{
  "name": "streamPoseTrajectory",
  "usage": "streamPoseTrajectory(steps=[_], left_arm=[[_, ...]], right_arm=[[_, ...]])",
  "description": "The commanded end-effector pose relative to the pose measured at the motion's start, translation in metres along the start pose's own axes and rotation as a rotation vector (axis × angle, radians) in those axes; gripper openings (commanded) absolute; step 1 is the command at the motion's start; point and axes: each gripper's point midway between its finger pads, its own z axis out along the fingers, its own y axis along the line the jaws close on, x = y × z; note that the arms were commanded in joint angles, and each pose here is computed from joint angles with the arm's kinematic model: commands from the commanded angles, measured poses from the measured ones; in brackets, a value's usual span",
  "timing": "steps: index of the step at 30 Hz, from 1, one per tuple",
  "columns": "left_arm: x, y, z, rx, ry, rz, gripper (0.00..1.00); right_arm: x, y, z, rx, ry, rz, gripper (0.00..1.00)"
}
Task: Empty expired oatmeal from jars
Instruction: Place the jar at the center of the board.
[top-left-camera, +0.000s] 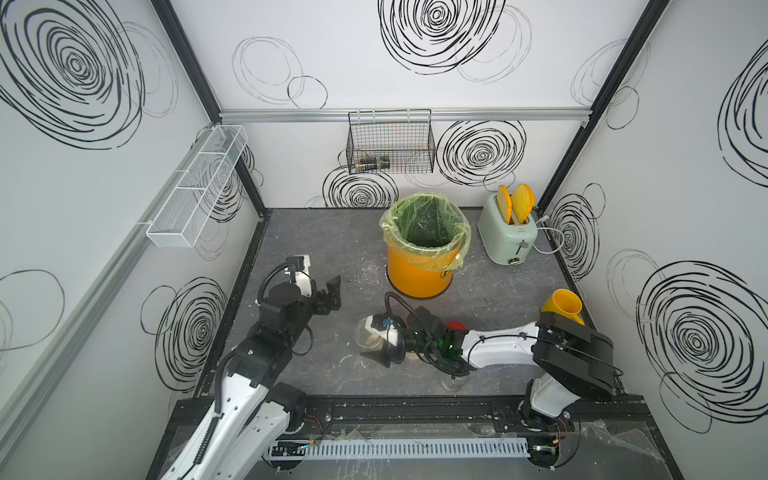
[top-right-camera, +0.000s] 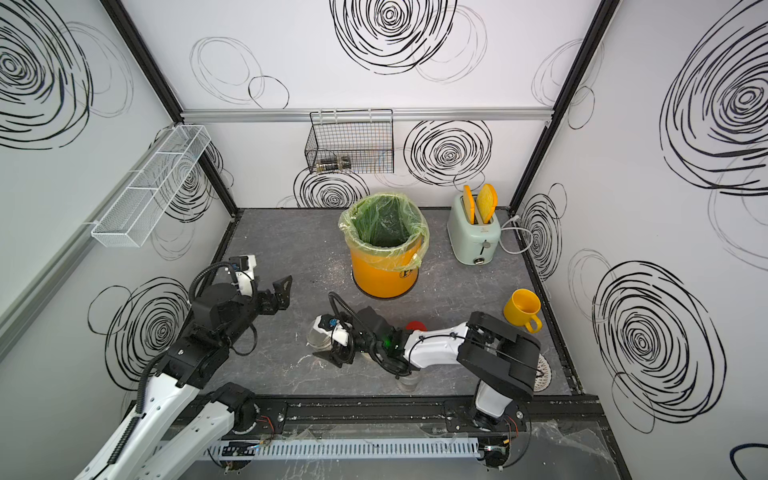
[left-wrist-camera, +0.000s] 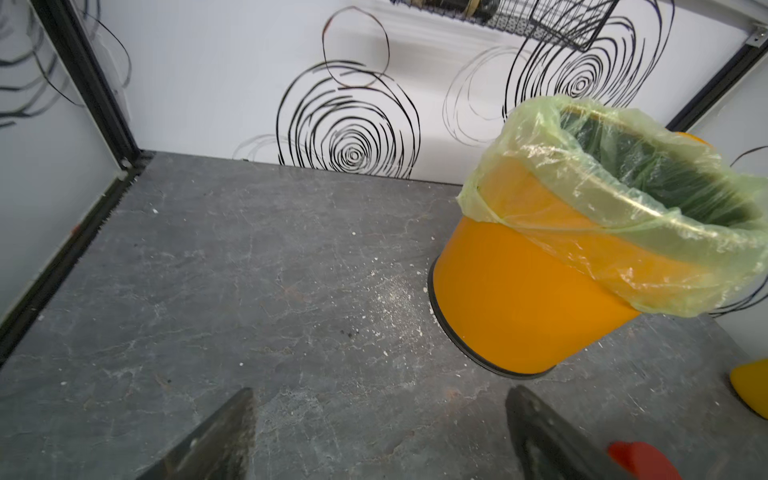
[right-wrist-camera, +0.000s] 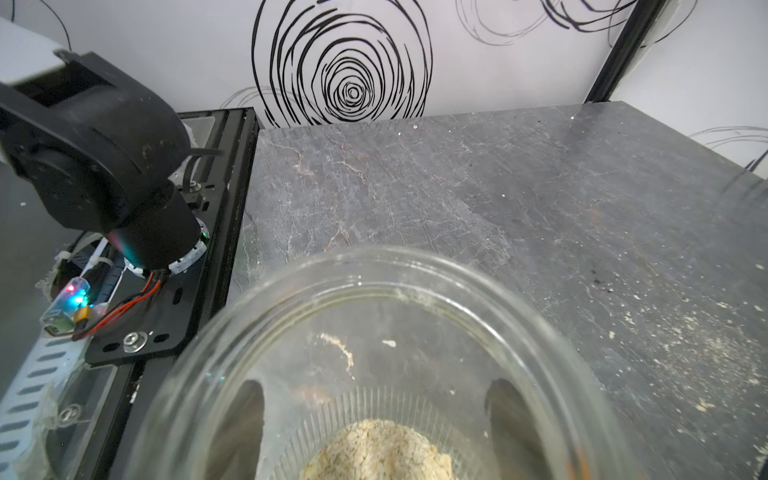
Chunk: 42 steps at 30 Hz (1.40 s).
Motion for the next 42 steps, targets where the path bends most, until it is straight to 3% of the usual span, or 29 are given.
streamPoseTrajectory(steps=[1, 16, 30, 31, 37, 42], left_arm=[[-0.009, -0.02, -0.004, 0.114, -0.01, -0.051, 0.96], [0.013, -0.009, 0.004, 0.091, 0.057, -0.083, 0.96], [0.027, -0.014, 0.012, 0.11, 0.106, -0.064, 0.96], [0.027, -0.015, 0.012, 0.11, 0.106, -0.063, 0.96], [0.031, -0.018, 0.014, 0.111, 0.127, -0.052, 0.96], [0.035, -0.015, 0.009, 0.061, 0.183, -0.036, 0.98]], right_arm=[[-0.046, 0.005, 0.008, -0.02, -0.15, -0.089, 0.41], [-0.028, 0.018, 0.03, -0.095, -0.162, -0.143, 0.54], [-0.026, 0.015, 0.021, -0.076, -0.173, -0.149, 0.91], [-0.028, 0.014, 0.02, -0.072, -0.173, -0.149, 0.98], [-0.035, 0.012, 0.012, -0.053, -0.178, -0.152, 0.98], [-0.063, 0.018, -0.014, -0.058, -0.184, -0.154, 0.98]])
